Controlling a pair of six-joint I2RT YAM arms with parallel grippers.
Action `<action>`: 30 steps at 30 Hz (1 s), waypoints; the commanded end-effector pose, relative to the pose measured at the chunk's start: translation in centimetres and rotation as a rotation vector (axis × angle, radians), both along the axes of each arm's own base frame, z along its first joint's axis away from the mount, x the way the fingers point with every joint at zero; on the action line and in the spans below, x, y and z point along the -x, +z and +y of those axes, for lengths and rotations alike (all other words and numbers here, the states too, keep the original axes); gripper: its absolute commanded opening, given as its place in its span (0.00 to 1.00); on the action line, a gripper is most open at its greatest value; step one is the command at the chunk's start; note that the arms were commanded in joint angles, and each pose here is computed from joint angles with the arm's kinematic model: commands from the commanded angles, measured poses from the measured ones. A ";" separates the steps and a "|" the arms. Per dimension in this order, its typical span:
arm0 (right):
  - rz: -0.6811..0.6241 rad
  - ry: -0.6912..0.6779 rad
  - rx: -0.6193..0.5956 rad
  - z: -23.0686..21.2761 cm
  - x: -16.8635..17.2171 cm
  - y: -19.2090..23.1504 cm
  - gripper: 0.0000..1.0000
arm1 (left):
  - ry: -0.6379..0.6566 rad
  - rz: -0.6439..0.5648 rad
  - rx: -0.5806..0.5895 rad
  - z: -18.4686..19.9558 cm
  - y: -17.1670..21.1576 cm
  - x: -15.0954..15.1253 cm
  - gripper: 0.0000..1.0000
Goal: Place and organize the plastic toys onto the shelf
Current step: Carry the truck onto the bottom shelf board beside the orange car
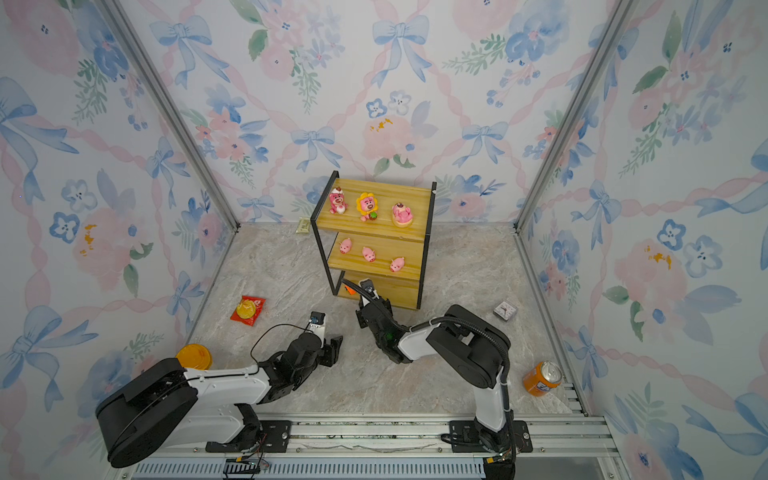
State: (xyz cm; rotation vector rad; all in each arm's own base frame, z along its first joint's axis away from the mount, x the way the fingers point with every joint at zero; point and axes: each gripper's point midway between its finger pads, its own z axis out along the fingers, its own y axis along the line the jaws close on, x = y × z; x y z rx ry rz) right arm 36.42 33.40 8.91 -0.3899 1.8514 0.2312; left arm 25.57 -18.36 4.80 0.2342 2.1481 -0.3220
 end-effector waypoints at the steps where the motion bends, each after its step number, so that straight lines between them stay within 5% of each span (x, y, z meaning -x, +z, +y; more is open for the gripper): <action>1: 0.000 -0.042 -0.020 -0.7 -0.5 -0.4 0.22 | -0.013 -0.004 -0.009 0.1 -0.3 0.1 0.63; 30: 0.065 -0.131 -0.068 -3.1 -2.2 -4.2 0.21 | -0.022 0.005 -0.011 -0.5 -0.4 -0.3 0.63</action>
